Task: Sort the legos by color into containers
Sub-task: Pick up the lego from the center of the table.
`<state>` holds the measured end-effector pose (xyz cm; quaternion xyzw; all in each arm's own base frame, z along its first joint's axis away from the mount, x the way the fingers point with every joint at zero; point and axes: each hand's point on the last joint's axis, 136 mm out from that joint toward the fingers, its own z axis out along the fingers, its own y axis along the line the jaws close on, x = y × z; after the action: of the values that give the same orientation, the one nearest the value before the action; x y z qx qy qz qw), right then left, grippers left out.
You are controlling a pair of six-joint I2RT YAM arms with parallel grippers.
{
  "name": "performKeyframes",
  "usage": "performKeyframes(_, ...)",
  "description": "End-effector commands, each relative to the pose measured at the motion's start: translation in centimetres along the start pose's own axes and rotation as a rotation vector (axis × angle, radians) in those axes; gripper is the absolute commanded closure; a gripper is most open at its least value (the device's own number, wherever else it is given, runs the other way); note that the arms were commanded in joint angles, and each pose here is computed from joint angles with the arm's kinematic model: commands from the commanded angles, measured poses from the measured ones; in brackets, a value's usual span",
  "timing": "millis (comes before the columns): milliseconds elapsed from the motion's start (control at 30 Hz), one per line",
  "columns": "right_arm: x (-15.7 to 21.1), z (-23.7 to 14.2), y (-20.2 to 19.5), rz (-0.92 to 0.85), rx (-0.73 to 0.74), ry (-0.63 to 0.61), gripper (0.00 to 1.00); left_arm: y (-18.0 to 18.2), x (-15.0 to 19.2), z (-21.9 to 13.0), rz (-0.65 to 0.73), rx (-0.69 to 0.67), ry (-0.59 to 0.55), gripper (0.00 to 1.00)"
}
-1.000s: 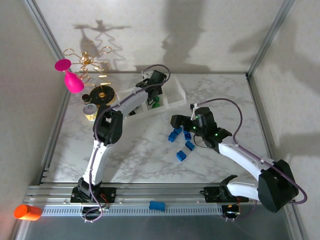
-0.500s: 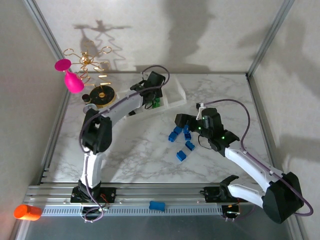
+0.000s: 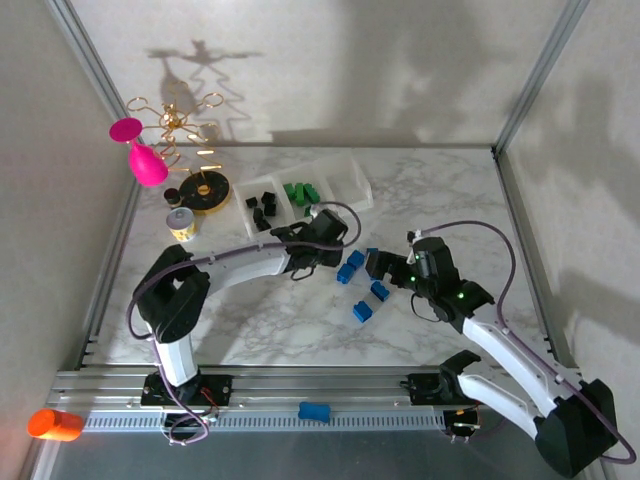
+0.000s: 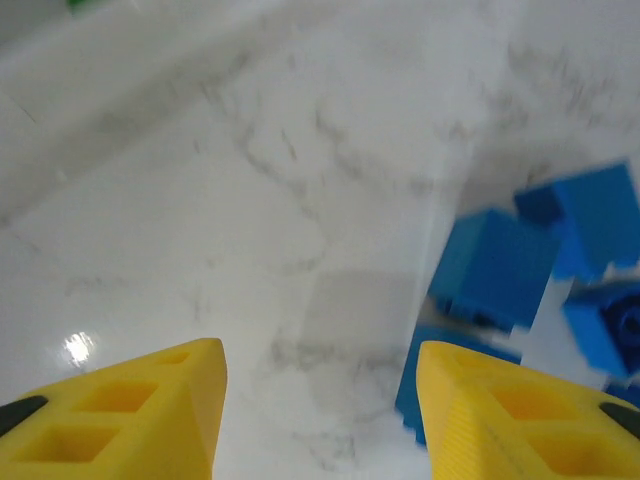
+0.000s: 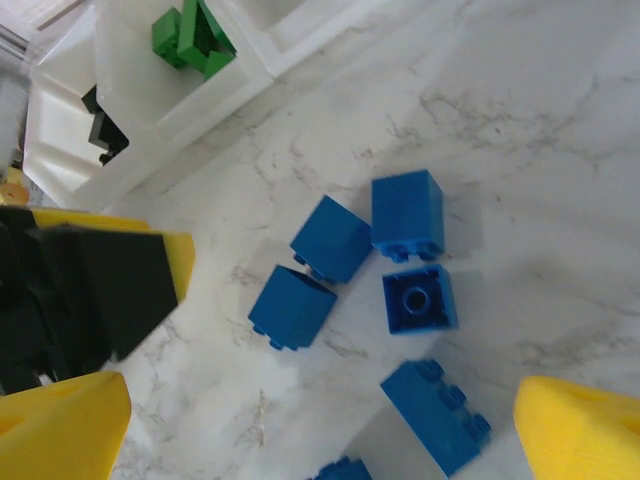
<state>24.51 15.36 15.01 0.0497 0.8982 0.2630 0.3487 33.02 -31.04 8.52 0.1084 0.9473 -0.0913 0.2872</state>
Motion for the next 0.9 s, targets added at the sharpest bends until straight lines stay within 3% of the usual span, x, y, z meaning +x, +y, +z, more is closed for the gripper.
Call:
performKeyframes(0,1.0,-0.6,-1.6,0.051,0.049,0.008,0.01,-1.8,0.2,-0.9,0.047,0.068,-0.018,0.43)
performKeyframes(267,1.5,-0.4,-2.1,0.058,0.056,0.01,0.01,-5.2,1.7,0.4,0.147,0.137,0.017,0.38)
performKeyframes(567,1.4,-0.2,-1.9,0.048,0.055,0.011,0.01,-4.7,2.7,3.0,0.165,0.076,0.049,0.38)
performKeyframes(867,1.7,-0.1,-2.2,0.053,0.055,0.01,0.01,-5.1,2.5,4.4,0.165,0.072,0.046,0.52)
